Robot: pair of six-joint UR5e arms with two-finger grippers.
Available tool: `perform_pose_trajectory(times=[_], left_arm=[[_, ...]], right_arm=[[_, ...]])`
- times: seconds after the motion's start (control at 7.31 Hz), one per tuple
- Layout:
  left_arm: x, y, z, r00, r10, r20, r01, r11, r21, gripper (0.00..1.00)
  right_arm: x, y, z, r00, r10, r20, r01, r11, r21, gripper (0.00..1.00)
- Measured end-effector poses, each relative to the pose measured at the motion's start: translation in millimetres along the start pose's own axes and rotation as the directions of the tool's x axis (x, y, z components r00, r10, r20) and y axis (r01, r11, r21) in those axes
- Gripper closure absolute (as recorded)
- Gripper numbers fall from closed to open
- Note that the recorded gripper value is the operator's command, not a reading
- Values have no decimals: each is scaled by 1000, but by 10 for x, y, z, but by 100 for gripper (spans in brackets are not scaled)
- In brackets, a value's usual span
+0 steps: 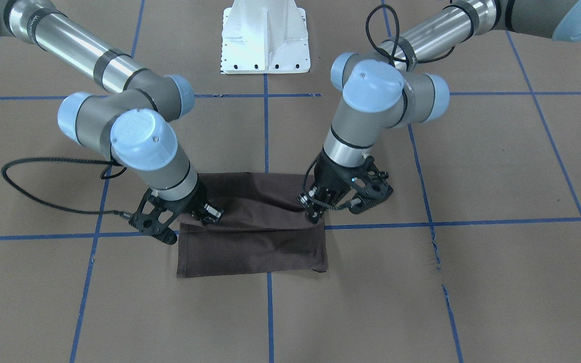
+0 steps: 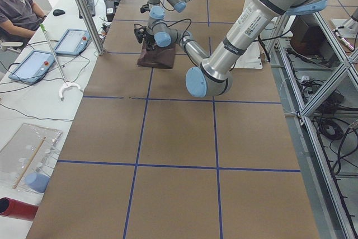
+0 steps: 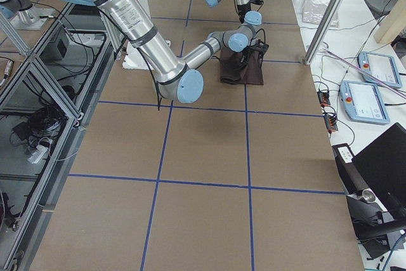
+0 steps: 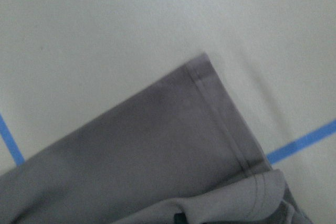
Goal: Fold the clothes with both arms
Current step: 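Lay the edge down at the far end and open both grippers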
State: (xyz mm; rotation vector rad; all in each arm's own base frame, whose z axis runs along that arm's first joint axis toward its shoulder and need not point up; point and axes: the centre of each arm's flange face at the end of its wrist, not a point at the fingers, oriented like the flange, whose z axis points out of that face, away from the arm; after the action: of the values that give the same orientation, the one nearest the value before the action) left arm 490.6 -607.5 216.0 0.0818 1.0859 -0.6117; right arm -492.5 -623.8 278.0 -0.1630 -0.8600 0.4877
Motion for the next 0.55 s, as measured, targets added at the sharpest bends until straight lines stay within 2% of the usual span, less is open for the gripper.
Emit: perform_pose_trajectory(times=[0.27, 0.55], left_arm=[[-72, -388, 198, 996, 91, -19, -90, 995, 47, 0], [-108, -480, 219, 991, 131, -20, -130, 990, 59, 0]], right_arm=[[27, -455, 76, 998, -69, 14, 68, 997, 40, 0], [4, -666, -51, 996, -89, 24, 88, 994, 61, 0]])
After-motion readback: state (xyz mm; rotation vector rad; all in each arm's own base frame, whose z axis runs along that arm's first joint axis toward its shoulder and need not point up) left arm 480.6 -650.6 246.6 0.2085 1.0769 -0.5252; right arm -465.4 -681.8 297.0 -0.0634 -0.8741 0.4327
